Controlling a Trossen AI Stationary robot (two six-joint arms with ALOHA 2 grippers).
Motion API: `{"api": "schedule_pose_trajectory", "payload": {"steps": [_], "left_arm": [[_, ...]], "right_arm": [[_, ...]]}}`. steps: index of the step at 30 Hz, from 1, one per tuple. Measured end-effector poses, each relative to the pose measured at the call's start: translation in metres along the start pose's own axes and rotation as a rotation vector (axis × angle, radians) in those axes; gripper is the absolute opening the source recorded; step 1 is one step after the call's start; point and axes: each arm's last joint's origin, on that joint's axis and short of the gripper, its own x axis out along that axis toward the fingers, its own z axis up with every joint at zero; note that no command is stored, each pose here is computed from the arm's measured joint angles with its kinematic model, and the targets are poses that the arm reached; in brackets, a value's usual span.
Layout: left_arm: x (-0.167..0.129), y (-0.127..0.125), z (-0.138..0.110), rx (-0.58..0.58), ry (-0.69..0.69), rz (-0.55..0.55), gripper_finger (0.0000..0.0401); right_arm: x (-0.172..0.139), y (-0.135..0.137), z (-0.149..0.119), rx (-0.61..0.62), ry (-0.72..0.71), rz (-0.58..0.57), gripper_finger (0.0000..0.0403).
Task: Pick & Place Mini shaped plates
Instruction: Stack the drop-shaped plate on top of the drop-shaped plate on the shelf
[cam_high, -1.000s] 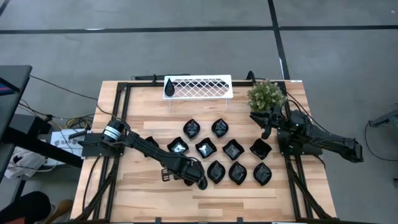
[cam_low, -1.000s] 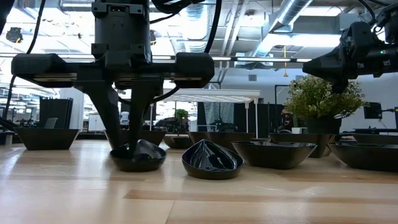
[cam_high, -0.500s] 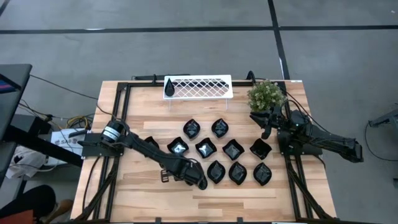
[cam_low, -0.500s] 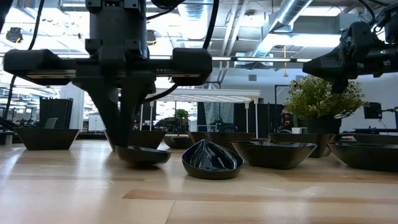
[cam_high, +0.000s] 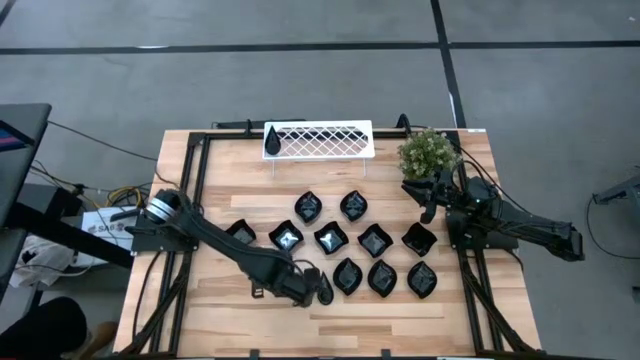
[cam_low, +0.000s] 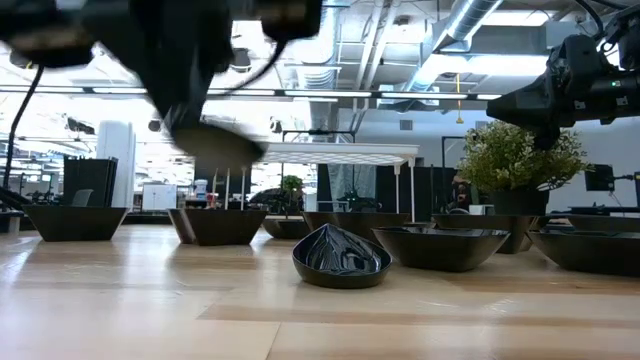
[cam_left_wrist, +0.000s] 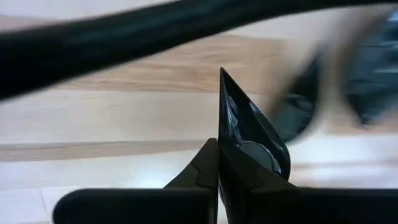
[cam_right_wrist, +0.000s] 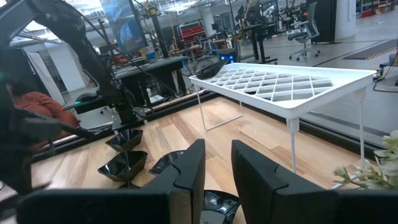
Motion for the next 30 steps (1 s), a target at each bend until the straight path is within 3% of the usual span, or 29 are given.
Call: {"api": "schedule_pose_trajectory", "payload": {"steps": [6, 11, 23, 30], "left_arm": [[-0.045, -0.006, 0.026, 0.008, -0.072, -0.131, 0.0004], [-0.072, -0.009, 0.064, 0.019, -0.153, -0.159, 0.0004], [-0.139, 0.005, 0.195, 0.148, -0.381, -0.141, 0.0004], [-0.16, 0.028, 0.277, 0.262, -0.432, -0.071, 0.0004]], "right_arm": [[0.0, 0.0, 0.0, 0.0, 0.0, 0.0, 0.0074], [0.0, 0.0, 0.0, 0.0, 0.0, 0.0, 0.0074], [0.0, 0.0, 0.0, 0.0, 0.0, 0.0, 0.0074], [0.0, 0.0, 0.0, 0.0, 0.0, 0.0, 0.0074]]}}
